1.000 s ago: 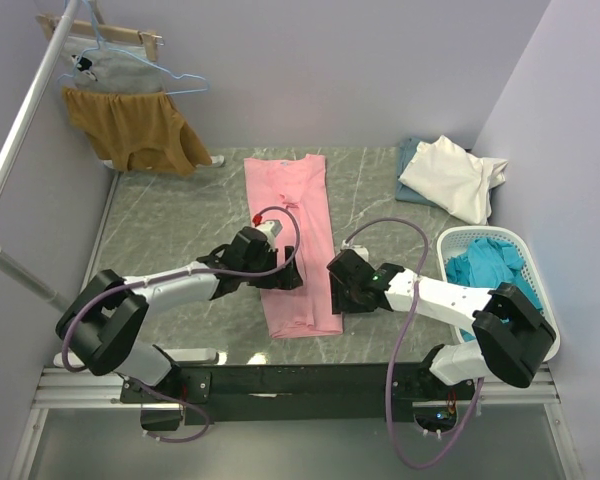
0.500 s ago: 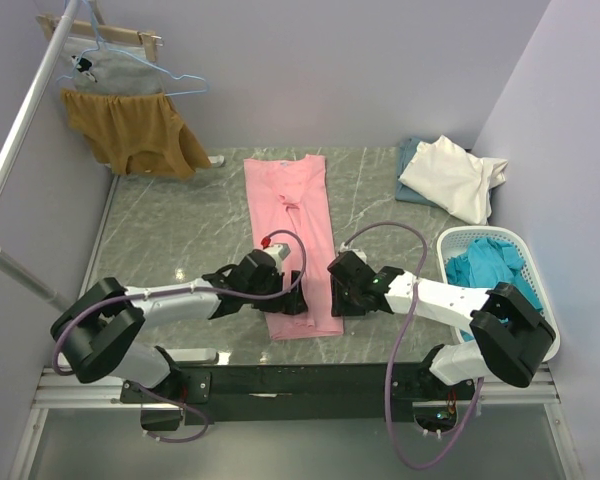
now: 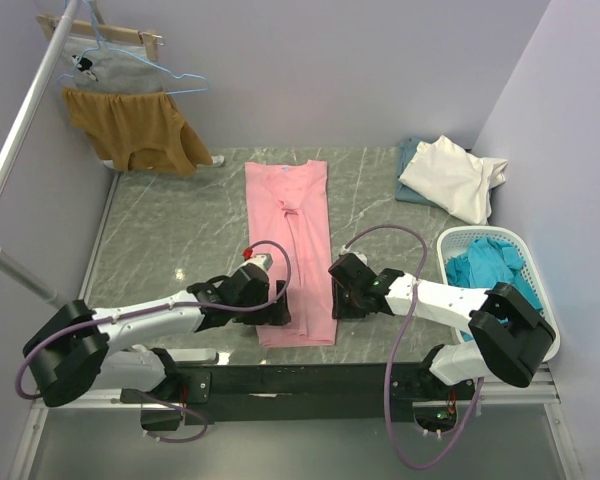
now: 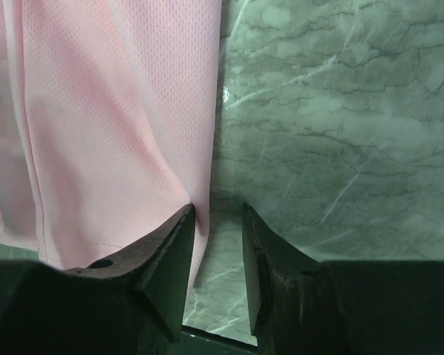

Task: Fold and stack the t-shirts
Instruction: Grab the bottom of the folded rectangular tshirt with both arms, then fold the folded rectangular tshirt in 1/3 of the way, then grab one side of the 2/3 rectangular tshirt with both arms

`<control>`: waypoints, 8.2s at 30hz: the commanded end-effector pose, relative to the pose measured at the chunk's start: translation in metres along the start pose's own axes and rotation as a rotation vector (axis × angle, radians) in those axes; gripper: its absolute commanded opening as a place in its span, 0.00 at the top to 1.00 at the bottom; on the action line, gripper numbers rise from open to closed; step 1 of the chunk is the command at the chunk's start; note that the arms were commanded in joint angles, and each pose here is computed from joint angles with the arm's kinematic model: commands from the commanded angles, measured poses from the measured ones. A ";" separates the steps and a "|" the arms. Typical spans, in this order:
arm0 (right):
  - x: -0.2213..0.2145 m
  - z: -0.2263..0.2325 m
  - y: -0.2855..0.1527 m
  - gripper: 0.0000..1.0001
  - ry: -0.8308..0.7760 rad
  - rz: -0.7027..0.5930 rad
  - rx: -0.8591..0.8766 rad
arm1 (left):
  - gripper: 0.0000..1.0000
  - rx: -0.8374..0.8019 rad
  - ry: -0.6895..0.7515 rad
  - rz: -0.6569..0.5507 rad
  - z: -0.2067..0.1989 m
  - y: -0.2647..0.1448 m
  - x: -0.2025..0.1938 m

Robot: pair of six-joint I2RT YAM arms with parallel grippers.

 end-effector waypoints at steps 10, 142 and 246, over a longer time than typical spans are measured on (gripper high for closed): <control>0.002 0.013 0.002 0.61 0.005 -0.009 0.070 | 0.00 0.145 -0.150 -0.063 0.019 -0.027 -0.016; 0.037 0.042 -0.060 1.00 0.022 -0.202 0.292 | 0.99 0.148 -0.091 -0.323 -0.015 -0.065 0.028; 0.141 -0.035 0.015 0.37 0.078 -0.174 0.181 | 0.01 0.105 -0.113 -0.367 0.061 0.005 0.153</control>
Point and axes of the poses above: each gripper's point midway between its finger pads, its own y axis out along the fingers, its own z axis along the line the jaws close on, x = y × z, the point moved 4 cm from there along -y, back along the fingers, and after that the axes turned 9 degrees about -y, right-handed, at the moved point
